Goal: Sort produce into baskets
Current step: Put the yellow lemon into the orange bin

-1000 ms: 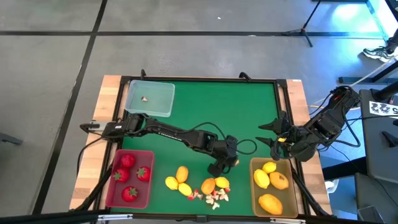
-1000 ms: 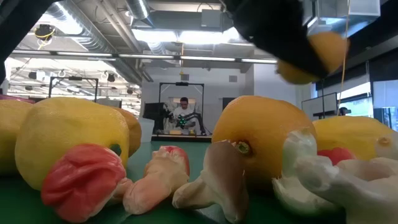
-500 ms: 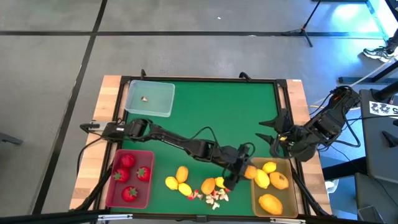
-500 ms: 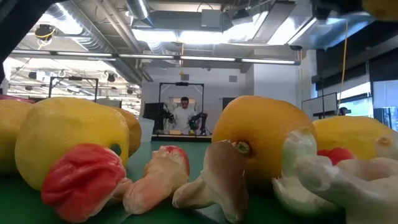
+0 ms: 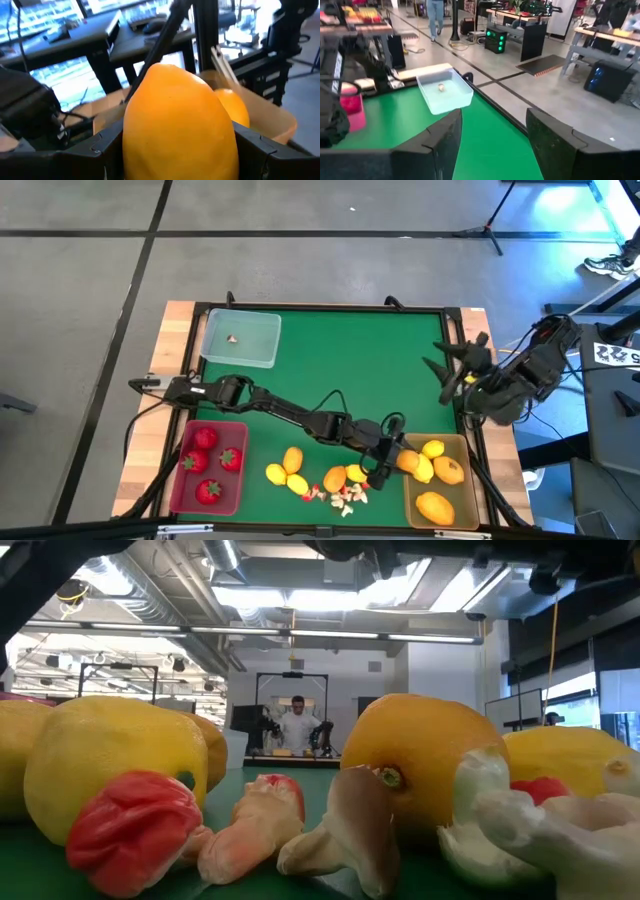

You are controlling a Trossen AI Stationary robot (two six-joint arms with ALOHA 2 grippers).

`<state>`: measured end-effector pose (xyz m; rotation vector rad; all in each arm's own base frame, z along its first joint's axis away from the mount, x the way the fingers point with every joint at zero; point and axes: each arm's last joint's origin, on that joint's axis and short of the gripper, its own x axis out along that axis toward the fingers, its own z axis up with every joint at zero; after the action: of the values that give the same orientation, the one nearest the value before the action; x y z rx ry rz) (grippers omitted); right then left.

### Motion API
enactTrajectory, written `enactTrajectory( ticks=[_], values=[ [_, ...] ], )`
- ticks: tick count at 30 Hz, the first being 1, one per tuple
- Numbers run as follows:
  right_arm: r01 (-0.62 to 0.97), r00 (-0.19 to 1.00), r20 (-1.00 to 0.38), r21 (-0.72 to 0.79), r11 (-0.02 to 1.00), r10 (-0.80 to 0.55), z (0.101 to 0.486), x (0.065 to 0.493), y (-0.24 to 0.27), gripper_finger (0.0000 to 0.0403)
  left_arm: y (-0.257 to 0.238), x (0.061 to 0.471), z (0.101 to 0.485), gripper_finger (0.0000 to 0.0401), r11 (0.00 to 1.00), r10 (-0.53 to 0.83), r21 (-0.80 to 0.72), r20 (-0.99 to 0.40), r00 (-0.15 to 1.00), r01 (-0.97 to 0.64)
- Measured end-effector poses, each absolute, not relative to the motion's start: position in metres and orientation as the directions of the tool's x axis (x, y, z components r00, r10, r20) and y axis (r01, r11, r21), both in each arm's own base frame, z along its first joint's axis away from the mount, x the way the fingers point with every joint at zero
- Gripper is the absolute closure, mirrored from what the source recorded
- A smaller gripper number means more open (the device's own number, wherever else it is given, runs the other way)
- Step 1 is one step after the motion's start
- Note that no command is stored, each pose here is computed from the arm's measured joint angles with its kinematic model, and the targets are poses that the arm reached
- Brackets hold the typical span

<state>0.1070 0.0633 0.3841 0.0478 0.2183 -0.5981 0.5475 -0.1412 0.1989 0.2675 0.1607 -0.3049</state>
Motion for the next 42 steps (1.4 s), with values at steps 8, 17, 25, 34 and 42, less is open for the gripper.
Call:
enactTrajectory(
  ticks=[8, 17, 25, 34, 42],
  values=[
    [0.558, 0.823, -0.195, 0.1, 0.824, -0.533, 0.394, 0.082, 0.04, 0.0182, -0.141, 0.551, 0.206, 0.0152, 0.939, -0.275, 0.2, -0.057, 0.96, 0.281],
    [0.559, 0.82, -0.2, 0.078, 0.825, -0.536, 0.393, 0.079, 0.037, 0.0182, -0.141, 0.562, 0.198, 0.0152, 0.951, -0.254, 0.184, -0.001, 0.967, 0.25],
    [0.56, 0.818, -0.202, 0.066, 0.826, -0.538, 0.392, 0.081, 0.039, 0.0182, -0.142, 0.582, 0.185, 0.0152, 0.958, -0.246, 0.161, 0.037, 0.968, 0.238],
    [0.56, 0.818, -0.202, 0.067, 0.826, -0.538, 0.392, 0.081, 0.039, 0.0182, -0.139, 0.591, 0.168, 0.0152, 0.959, -0.239, 0.151, -0.028, 0.971, 0.241],
    [0.55, 0.823, -0.212, 0.069, 0.832, -0.527, 0.392, 0.081, 0.039, 0.0182, -0.137, 0.592, 0.164, 0.015, 0.959, -0.234, 0.143, -0.072, 0.969, 0.243]
  ],
)
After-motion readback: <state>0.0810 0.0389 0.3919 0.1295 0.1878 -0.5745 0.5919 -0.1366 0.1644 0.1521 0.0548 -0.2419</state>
